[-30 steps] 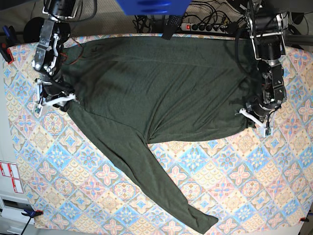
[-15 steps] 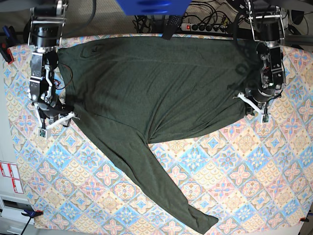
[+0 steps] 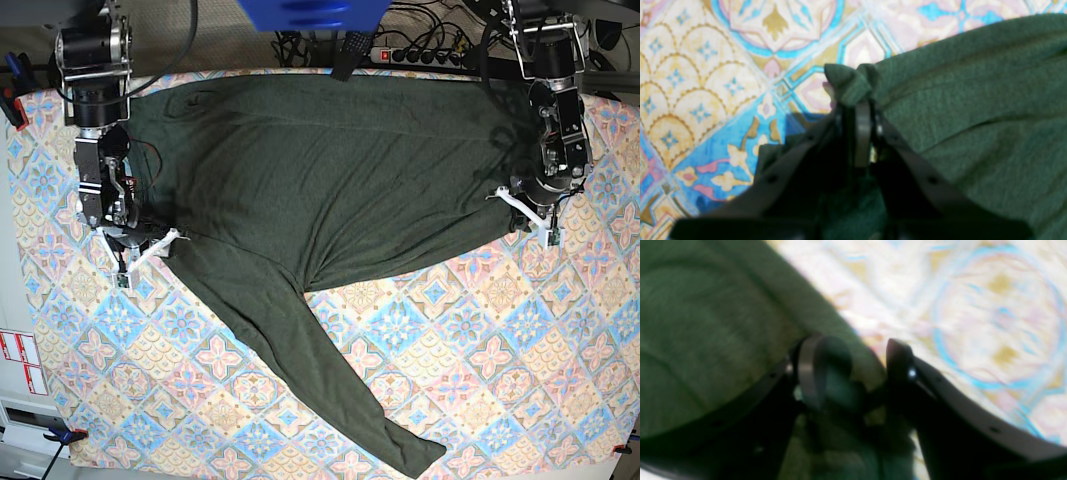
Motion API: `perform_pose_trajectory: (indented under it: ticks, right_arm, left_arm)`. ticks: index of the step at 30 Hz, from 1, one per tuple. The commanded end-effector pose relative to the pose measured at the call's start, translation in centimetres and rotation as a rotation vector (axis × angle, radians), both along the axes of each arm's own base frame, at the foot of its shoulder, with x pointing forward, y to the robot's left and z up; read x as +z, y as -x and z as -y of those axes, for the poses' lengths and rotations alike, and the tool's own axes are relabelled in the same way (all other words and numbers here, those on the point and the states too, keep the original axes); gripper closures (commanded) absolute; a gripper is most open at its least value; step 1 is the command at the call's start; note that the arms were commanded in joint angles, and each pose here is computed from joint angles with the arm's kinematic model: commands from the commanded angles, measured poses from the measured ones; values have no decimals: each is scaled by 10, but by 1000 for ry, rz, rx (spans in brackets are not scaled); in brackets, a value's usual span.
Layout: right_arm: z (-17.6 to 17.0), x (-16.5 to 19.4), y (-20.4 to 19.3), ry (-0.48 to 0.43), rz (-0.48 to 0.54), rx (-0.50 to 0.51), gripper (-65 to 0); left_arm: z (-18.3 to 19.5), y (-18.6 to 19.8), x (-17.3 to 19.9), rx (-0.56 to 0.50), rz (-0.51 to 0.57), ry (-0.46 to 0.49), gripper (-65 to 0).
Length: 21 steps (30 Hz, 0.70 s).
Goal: Fold the T-shirt properly
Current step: 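Fold both side edges inward toward the collar with both grippers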
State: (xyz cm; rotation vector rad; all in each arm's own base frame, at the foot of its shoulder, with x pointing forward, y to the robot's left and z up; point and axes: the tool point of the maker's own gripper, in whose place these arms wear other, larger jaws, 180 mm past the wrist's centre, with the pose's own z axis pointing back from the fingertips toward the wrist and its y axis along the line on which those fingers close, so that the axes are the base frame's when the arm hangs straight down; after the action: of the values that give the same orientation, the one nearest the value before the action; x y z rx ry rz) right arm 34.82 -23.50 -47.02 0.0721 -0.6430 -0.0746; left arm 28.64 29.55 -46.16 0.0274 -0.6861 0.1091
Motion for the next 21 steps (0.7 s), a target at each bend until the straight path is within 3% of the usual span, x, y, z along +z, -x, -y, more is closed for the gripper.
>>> perform_pose_trajectory:
  ticks: [1, 9, 12, 16, 21]
  right_arm:
    - [8, 8, -9, 10, 29, 2, -282]
    - [10, -10, 6, -1, -24, 6, -278]
    - [11, -9, 4, -6, -18, 0, -190]
    - [11, -8, 4, -8, -17, -2, -6]
    - [19, -7, 10, -13, -8, -34, 0]
  left_arm:
    - [-6, -12, 14, 3, 49, -14, 0]
    - [-6, -12, 14, 3, 49, -12, 0]
    - [-6, -12, 14, 3, 49, -12, 0]
    - [-7, -12, 14, 2, 52, -16, 0]
    - [-18, -15, 27, 31, 87, -27, 0]
